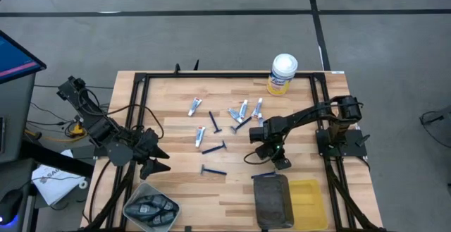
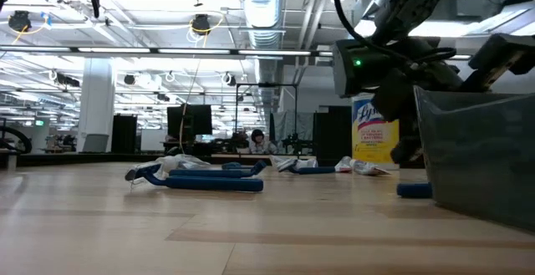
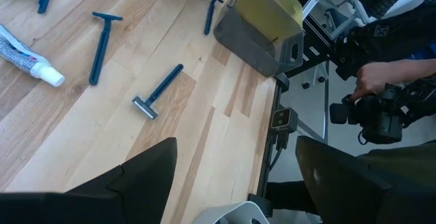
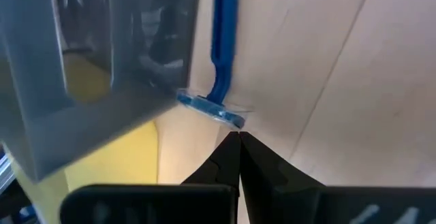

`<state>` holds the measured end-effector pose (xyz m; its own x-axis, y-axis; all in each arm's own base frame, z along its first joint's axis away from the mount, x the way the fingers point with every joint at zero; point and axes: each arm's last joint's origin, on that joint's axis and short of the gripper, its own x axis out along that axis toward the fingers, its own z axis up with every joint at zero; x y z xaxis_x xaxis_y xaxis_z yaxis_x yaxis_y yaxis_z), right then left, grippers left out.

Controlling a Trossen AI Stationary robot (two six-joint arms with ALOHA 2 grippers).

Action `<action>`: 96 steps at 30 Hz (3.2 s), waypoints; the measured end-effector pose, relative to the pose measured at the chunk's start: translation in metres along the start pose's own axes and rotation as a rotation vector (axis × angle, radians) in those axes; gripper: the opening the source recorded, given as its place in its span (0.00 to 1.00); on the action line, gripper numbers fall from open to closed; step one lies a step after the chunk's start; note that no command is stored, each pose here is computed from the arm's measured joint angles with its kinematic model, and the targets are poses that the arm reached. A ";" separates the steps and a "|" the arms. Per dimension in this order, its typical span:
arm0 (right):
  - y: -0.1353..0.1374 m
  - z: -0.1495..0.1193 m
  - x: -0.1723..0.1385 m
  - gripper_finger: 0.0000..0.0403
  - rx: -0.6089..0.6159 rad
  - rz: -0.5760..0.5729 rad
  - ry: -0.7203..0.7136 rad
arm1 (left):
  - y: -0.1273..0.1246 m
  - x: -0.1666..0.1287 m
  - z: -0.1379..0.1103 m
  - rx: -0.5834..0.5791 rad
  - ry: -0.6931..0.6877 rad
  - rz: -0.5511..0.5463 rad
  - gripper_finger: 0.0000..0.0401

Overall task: Pick & Place Travel size toiletries
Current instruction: Put the razor into the yellow bin

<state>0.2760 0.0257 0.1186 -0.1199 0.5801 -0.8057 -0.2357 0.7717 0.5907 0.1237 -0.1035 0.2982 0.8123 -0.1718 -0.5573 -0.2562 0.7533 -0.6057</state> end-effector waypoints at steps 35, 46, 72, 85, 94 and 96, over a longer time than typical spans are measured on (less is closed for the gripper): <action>-0.007 0.007 -0.035 0.00 0.155 -0.038 -0.003 | 0.000 0.000 0.000 -0.010 -0.007 0.003 0.74; -0.005 0.007 -0.016 0.00 0.119 -0.045 -0.033 | 0.000 0.000 0.000 0.001 -0.007 0.003 0.74; -0.014 0.019 0.008 0.00 0.100 0.012 -0.021 | 0.000 0.000 0.000 -0.026 -0.006 0.003 0.74; -0.028 0.057 -0.033 0.00 -0.024 -0.073 -0.271 | 0.000 0.000 0.001 -0.022 -0.019 0.009 0.74; -0.005 0.085 -0.131 0.00 -0.049 -0.239 -0.494 | 0.003 0.000 0.008 0.027 -0.218 0.102 0.74; 0.014 0.080 -0.156 0.00 -0.058 -0.295 -0.520 | 0.004 0.004 0.013 0.045 -0.253 0.132 0.74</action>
<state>0.3690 -0.0331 0.2559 0.4425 0.4058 -0.7997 -0.2408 0.9128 0.3299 0.1329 -0.0929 0.3006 0.8799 0.0889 -0.4668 -0.3493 0.7870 -0.5085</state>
